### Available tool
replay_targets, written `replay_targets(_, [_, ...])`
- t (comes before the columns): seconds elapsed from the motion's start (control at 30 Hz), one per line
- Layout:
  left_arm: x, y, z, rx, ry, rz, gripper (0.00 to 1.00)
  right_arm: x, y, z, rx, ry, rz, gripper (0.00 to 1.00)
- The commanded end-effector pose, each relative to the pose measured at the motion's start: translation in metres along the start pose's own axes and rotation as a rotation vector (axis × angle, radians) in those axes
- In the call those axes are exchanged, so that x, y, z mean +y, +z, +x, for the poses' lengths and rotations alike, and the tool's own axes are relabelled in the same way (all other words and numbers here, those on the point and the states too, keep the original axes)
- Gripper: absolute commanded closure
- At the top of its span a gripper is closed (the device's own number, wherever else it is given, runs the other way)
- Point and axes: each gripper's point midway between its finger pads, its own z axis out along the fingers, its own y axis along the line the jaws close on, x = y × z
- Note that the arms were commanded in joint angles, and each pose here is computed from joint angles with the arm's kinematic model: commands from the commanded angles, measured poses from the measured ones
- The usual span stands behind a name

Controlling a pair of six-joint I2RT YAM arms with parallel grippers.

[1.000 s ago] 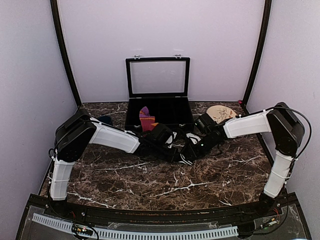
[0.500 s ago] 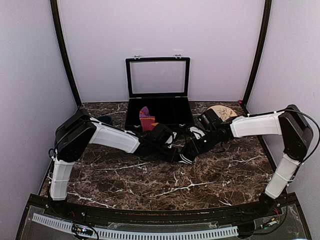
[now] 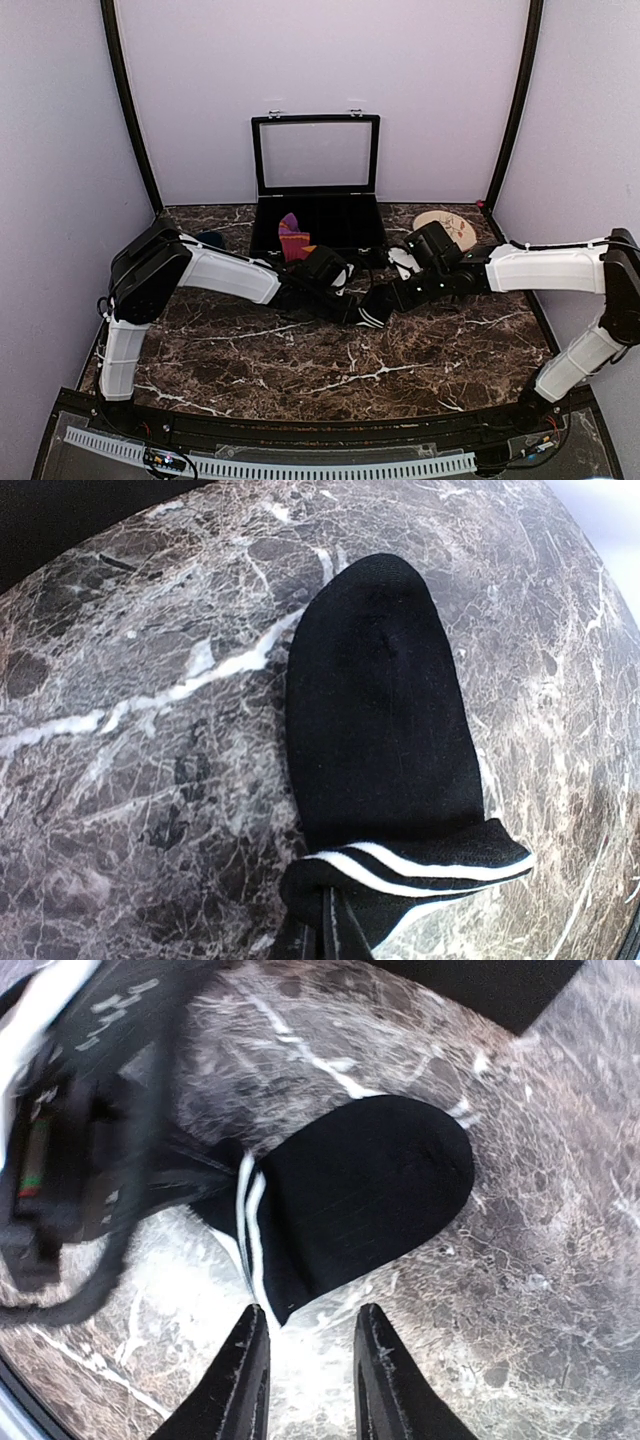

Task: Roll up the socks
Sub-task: Roll the sock at the center of the board.

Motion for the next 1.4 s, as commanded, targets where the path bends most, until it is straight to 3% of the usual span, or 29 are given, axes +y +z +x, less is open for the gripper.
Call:
replay_targets(0.0, [0.003, 0.0, 0.021, 0.096, 0.01, -0.021, 0.98, 0.0, -0.007, -0.003, -0.08, -0.115, 0.12, 0.71])
replay_targets(0.43, [-0.003, -0.008, 0.027, 0.192, 0.011, 0.042, 0.99, 0.048, 0.001, 0.018, -0.107, -0.495, 0.214, 0.65])
replay_targets(0.67, [0.005, -0.011, 0.031, 0.24, -0.012, 0.083, 0.99, 0.07, 0.019, 0.041, -0.045, -0.651, 0.202, 0.62])
replay_targets(1.37, [0.002, -0.01, 0.04, 0.344, -0.002, 0.186, 0.99, 0.065, 0.055, 0.052, 0.064, -0.811, 0.308, 0.58])
